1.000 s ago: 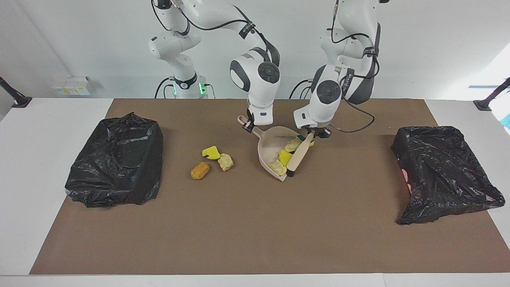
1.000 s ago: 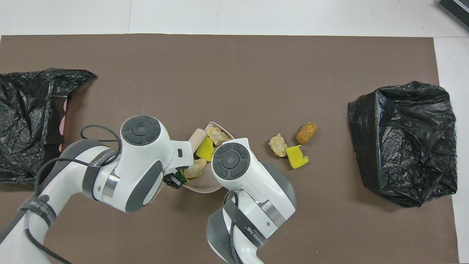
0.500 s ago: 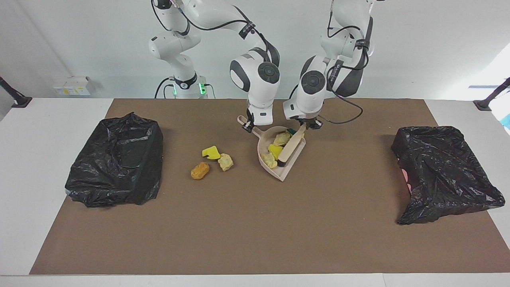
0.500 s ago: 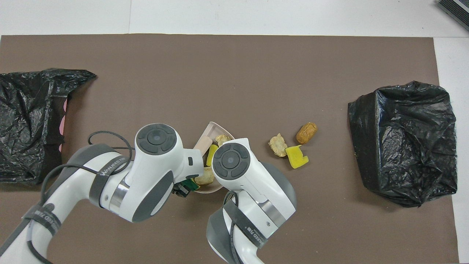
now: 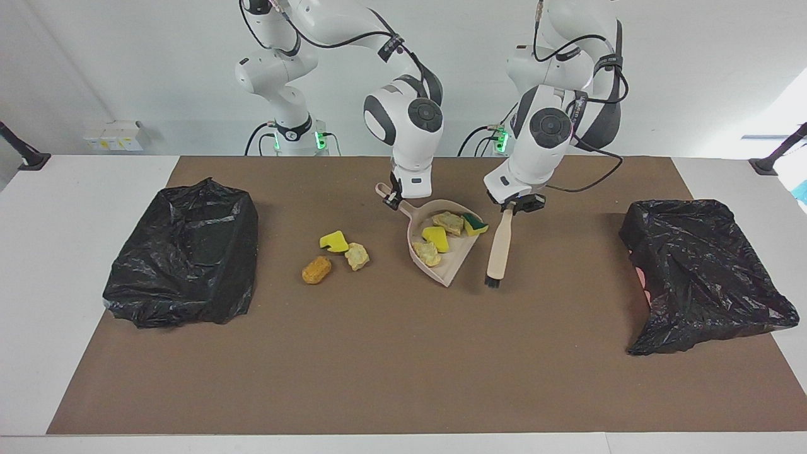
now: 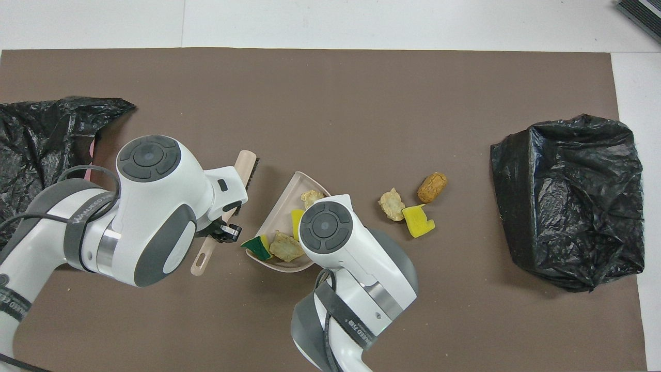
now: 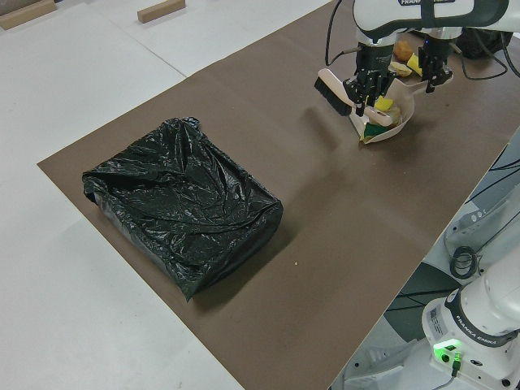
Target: Sweep and dump trash in bin
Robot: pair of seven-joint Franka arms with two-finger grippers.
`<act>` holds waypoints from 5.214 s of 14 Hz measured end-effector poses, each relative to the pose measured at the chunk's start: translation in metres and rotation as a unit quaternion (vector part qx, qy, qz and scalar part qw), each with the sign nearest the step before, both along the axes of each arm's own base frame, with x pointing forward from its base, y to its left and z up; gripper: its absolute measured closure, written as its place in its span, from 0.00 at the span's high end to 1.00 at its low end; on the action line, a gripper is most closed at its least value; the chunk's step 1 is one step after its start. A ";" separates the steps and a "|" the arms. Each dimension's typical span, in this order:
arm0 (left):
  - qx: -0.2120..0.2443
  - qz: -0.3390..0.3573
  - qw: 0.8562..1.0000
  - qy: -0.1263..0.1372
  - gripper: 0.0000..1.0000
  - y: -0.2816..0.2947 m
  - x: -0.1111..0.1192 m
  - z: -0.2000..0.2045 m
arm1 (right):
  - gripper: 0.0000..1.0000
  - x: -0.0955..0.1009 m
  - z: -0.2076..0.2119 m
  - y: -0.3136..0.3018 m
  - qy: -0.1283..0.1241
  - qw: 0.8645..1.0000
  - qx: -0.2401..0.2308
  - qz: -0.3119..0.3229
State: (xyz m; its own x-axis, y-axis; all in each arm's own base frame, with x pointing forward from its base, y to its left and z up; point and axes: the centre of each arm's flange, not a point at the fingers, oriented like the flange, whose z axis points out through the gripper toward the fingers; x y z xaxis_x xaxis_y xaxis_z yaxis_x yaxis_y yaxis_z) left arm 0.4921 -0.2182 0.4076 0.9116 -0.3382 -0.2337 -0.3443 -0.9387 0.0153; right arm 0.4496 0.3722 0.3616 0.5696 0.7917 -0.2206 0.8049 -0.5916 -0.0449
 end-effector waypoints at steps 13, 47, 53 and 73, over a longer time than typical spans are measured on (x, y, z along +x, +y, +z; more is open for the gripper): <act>0.028 0.107 0.994 0.024 0.26 0.064 -0.048 -0.072 | 0.32 0.010 -0.002 -0.012 0.000 1.000 0.007 0.025; -0.012 0.213 0.977 0.031 0.26 -0.127 -0.162 -0.064 | 0.32 0.024 0.192 -0.626 -0.030 0.992 0.001 0.119; -0.010 0.221 0.975 0.034 0.45 -0.116 -0.156 -0.070 | 0.32 0.048 0.177 -0.612 0.007 0.972 -0.112 0.206; -0.069 0.159 0.981 -0.082 1.00 0.158 0.106 0.095 | 0.32 0.089 0.179 -0.544 0.111 0.868 -0.269 0.402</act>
